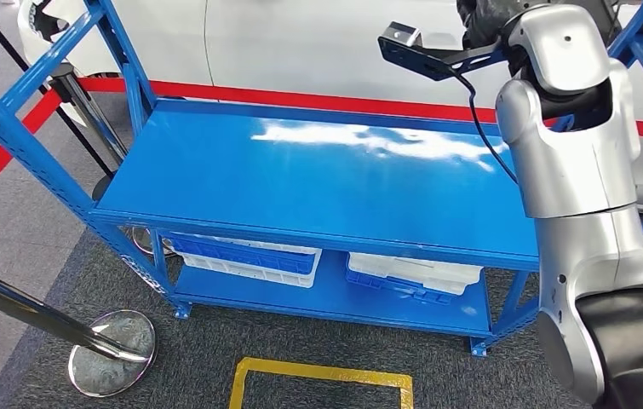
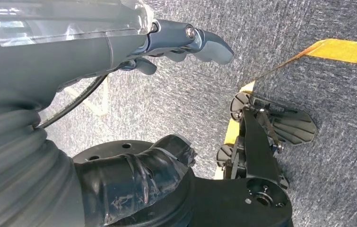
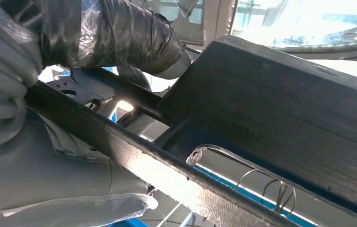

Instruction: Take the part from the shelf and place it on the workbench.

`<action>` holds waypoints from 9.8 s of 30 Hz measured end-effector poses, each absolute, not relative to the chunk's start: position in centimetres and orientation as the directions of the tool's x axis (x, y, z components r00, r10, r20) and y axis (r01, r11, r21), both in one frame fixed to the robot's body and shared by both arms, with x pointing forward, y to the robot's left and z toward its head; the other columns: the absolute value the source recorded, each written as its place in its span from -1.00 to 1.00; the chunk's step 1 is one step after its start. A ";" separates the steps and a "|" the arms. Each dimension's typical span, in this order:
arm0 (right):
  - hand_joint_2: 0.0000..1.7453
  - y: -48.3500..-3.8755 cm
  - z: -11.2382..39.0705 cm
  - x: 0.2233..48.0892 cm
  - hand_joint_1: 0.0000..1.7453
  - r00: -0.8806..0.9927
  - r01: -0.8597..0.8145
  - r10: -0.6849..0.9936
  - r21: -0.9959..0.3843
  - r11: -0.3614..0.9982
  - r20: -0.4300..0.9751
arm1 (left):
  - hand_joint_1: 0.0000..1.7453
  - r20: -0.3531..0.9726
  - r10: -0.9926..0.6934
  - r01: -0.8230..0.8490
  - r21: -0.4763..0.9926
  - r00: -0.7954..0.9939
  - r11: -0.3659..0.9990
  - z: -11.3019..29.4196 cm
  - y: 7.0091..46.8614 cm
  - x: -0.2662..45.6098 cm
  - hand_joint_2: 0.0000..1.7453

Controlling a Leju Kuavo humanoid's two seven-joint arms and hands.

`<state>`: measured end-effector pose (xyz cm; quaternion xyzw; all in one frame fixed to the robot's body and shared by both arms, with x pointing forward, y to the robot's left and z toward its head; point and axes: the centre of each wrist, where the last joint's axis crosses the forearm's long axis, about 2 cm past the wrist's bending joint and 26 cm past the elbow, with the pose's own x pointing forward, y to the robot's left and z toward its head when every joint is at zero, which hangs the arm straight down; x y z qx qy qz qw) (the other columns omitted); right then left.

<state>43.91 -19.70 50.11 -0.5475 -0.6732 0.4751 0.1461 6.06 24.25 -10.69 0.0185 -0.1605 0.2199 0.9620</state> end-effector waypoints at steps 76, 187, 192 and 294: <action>1.00 -8.0 46.8 43.9 1.00 -0.492 0.552 0.769 -0.829 -0.087 -0.408 | -1.00 0.552 0.068 -0.065 -0.024 0.831 0.998 -4.8 22.0 19.6 1.00; 1.00 -6.2 45.3 44.5 1.00 -0.520 0.479 0.758 -0.869 -0.123 -0.393 | -1.00 0.495 -0.073 -0.063 0.254 0.866 0.965 -2.7 25.4 19.9 1.00; 1.00 -6.2 44.8 44.7 1.00 -0.523 0.466 0.758 -0.875 -0.128 -0.389 | -1.00 0.488 -0.058 -0.072 0.245 0.871 0.967 -2.9 25.5 19.5 1.00; 1.00 -8.4 49.7 45.8 1.00 -0.336 0.468 0.845 -0.853 -0.233 -0.416 | -1.00 0.460 -0.065 -0.023 0.183 0.885 0.983 -4.5 26.2 16.8 1.00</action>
